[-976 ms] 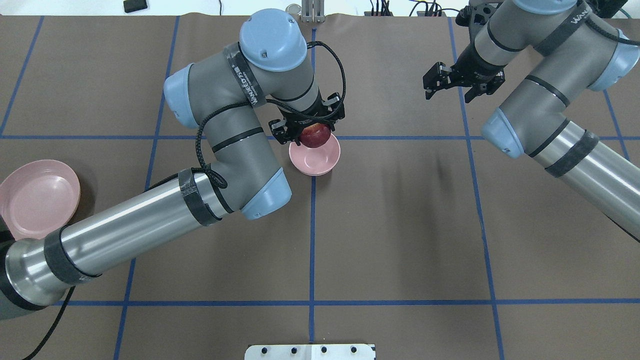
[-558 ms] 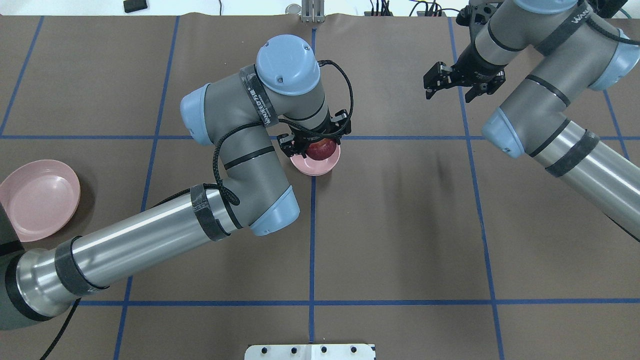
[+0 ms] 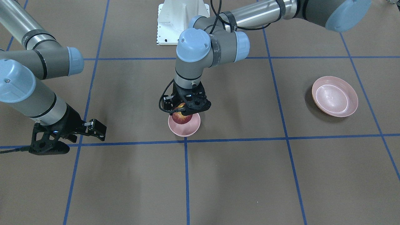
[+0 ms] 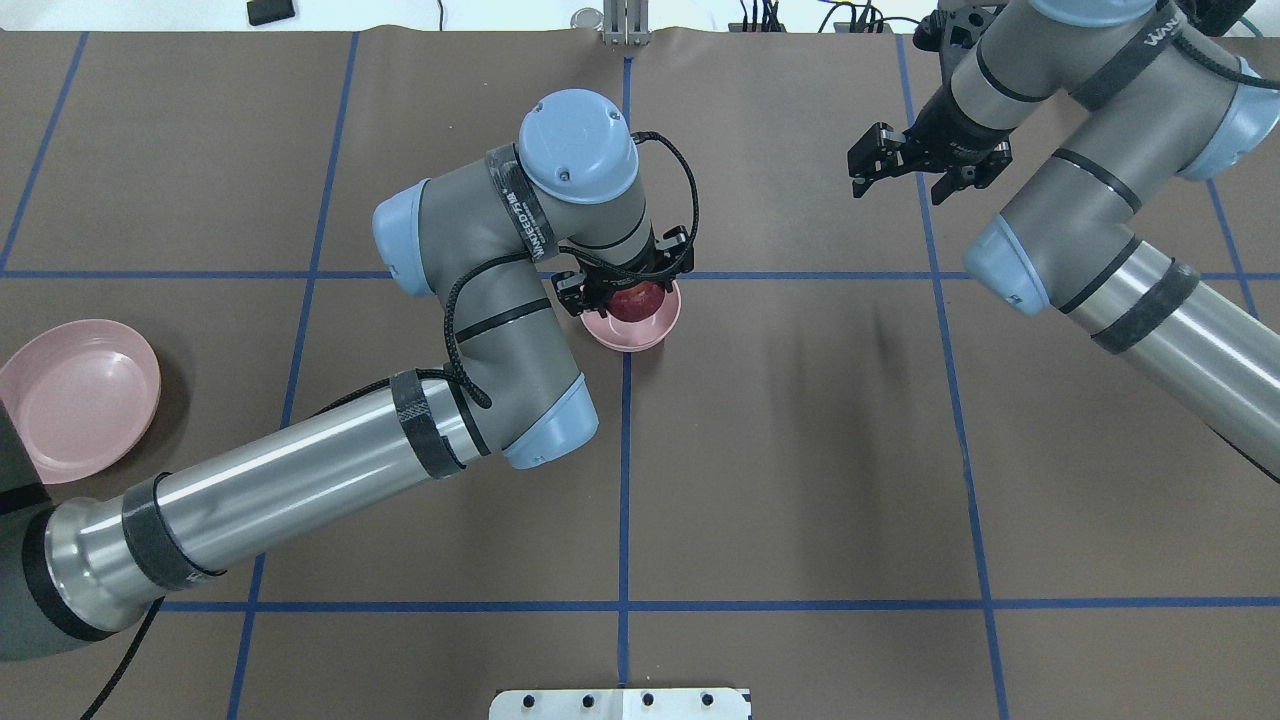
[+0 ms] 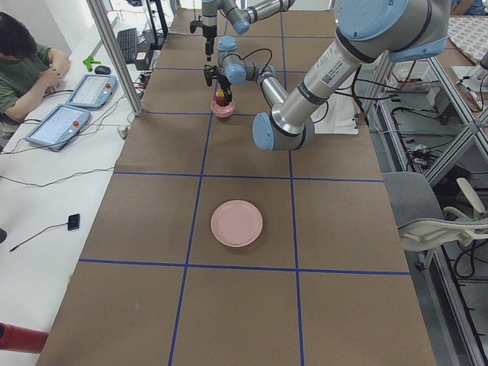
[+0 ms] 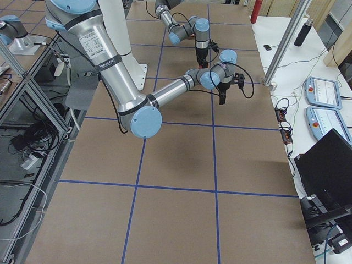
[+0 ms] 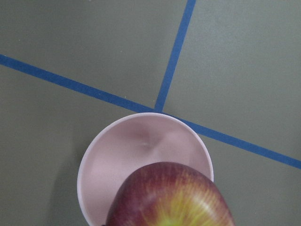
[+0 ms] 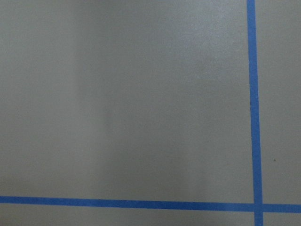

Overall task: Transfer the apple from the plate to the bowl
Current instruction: 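Lower the red apple into the pink bowl with the left gripper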

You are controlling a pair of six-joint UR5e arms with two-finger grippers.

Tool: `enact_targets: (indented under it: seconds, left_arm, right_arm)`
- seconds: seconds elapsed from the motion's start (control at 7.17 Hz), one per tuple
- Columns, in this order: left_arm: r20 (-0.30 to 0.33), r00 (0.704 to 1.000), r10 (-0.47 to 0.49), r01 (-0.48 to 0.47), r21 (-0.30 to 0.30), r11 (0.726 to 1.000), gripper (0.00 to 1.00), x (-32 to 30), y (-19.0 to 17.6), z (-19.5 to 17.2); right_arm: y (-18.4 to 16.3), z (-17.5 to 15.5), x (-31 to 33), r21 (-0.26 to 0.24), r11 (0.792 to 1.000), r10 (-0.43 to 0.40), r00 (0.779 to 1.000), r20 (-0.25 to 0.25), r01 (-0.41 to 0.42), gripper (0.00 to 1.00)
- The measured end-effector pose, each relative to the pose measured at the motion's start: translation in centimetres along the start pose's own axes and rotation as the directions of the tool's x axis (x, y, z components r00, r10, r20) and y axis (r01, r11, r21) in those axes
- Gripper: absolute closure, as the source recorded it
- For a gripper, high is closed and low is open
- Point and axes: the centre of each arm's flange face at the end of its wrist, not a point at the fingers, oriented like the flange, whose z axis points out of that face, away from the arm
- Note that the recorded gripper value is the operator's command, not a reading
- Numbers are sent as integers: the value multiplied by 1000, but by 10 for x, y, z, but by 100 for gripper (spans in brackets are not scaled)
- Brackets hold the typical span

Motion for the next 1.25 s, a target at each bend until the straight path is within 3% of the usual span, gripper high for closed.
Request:
enact_targets:
  seconds: [0.84, 0.98, 1.12, 1.25]
  left_arm:
    - [19, 1000, 2, -2, 7, 1000, 100, -5, 1, 22]
    - [18, 1000, 2, -2, 6, 1000, 61, -4, 2, 24]
    - [17, 1000, 0, 0, 5, 1000, 32, -4, 3, 25]
    - [16, 1000, -1, 1, 5, 1000, 26, -4, 3, 25]
  right_arm:
    - [1, 1, 3, -3, 1000, 0, 1000, -1, 0, 0]
    - [1, 1, 3, -3, 1000, 0, 1000, -1, 0, 0]
    - [1, 1, 3, -3, 1000, 0, 1000, -1, 0, 0]
    - [1, 1, 3, -2, 1000, 1, 1000, -1, -1, 0]
